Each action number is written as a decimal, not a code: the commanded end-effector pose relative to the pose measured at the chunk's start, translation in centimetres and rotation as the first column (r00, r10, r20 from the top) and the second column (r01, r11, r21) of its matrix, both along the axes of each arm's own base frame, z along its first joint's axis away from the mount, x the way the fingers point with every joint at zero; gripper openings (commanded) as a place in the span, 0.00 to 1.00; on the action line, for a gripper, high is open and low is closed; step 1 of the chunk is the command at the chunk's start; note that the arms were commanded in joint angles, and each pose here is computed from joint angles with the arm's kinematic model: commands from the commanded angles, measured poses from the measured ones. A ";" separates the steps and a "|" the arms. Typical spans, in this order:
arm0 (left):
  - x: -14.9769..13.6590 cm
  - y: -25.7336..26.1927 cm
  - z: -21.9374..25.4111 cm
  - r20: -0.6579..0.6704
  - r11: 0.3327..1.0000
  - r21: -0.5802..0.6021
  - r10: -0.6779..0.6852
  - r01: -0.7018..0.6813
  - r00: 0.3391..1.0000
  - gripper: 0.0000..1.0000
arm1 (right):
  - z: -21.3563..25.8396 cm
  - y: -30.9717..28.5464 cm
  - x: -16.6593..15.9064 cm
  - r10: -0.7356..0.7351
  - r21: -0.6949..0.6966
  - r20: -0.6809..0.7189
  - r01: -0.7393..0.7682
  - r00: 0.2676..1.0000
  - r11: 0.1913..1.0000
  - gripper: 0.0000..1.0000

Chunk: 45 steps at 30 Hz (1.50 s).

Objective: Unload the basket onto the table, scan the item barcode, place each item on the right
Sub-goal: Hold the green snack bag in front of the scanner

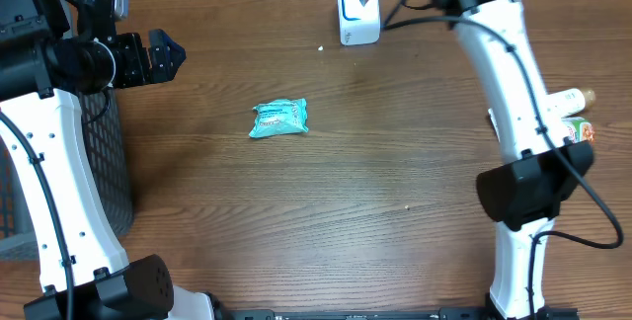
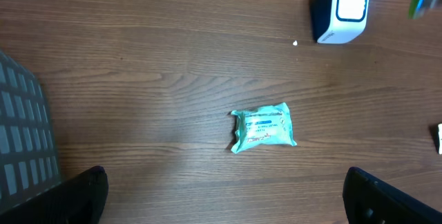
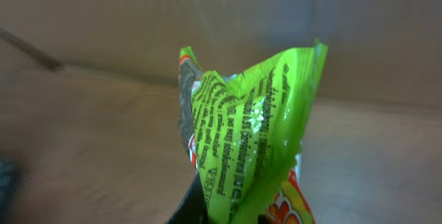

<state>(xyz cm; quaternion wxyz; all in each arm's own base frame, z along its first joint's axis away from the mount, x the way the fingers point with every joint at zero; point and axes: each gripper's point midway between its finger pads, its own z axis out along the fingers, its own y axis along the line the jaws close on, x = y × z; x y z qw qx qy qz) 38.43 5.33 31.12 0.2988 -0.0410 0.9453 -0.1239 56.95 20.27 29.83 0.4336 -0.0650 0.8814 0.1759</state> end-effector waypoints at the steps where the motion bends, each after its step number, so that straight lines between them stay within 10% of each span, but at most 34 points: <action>1: 0.0 0.3 0.5 0.014 1.000 0.005 0.009 -0.009 1.000 1.00 | 3.8 -2.8 1.9 -0.171 -0.265 0.254 0.239 0.952 0.934 0.04; 26: 0.0 0.3 0.5 0.013 1.000 0.006 0.010 -0.010 1.000 1.00 | -6.9 1.8 6.2 -0.057 -0.658 0.324 0.268 0.944 0.703 0.04; 45: 0.0 0.3 0.5 0.014 1.000 0.005 0.009 -0.009 1.000 1.00 | -3.9 2.1 5.6 -0.082 -0.711 0.433 0.396 0.898 0.581 0.04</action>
